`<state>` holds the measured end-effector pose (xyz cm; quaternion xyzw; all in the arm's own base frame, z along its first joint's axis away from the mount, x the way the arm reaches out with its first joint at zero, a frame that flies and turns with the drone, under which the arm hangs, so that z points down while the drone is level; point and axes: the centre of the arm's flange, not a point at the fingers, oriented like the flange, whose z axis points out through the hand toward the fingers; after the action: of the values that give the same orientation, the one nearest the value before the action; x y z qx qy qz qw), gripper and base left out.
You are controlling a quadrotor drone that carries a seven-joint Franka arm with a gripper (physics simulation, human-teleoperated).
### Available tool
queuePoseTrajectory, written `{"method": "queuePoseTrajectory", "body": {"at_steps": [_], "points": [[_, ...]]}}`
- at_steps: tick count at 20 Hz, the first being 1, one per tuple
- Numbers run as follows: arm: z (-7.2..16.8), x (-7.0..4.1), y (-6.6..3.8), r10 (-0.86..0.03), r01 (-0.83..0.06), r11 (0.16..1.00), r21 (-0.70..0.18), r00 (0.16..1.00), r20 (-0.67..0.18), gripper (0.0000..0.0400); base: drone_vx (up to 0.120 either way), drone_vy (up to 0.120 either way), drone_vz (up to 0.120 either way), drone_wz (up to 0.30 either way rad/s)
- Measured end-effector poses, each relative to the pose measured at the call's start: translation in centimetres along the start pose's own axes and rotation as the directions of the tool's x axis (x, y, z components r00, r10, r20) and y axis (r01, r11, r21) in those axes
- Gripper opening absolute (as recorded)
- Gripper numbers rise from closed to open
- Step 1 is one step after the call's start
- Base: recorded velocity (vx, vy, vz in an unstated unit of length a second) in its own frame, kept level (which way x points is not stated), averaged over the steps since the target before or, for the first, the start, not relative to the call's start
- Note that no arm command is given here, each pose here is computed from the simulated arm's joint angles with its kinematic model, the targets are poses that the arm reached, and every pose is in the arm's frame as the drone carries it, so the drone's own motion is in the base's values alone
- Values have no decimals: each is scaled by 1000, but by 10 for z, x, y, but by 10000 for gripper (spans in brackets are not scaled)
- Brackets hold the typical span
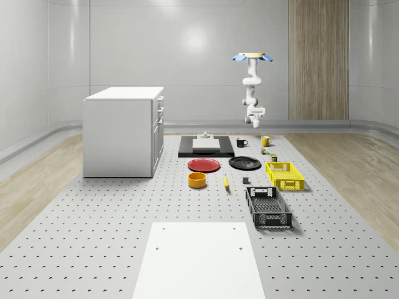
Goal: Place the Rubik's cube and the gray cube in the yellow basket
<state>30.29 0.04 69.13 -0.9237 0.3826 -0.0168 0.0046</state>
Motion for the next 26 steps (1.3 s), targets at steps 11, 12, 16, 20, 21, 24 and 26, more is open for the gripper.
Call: {"method": "queuePoseTrajectory", "body": {"at_steps": [11, 12, 16, 20, 21, 24, 26], "points": [[0, -2, -1, 0, 0, 1000, -11, 1000, -23, 400, 120, 0, 0, 0], [0, -3, -1, -1, 0, 1000, -14, 1000, -27, 400, 120, 0, 0, 0], [0, -5, -3, -2, 0, 999, -35, 999, -52, 400, 120, 0, 0, 0], [1, -10, -8, -5, -2, 997, -78, 995, -99, 400, 120, 0, 0, 0], [1, -12, -9, -7, -4, 996, -94, 993, -116, 400, 120, 0, 0, 0], [3, -19, -16, -18, -13, 987, -163, 982, -188, 400, 120, 0, 0, 0], [6, -26, -23, -35, -26, 973, -231, 966, -256, 400, 120, 0, 0, 0]]}}
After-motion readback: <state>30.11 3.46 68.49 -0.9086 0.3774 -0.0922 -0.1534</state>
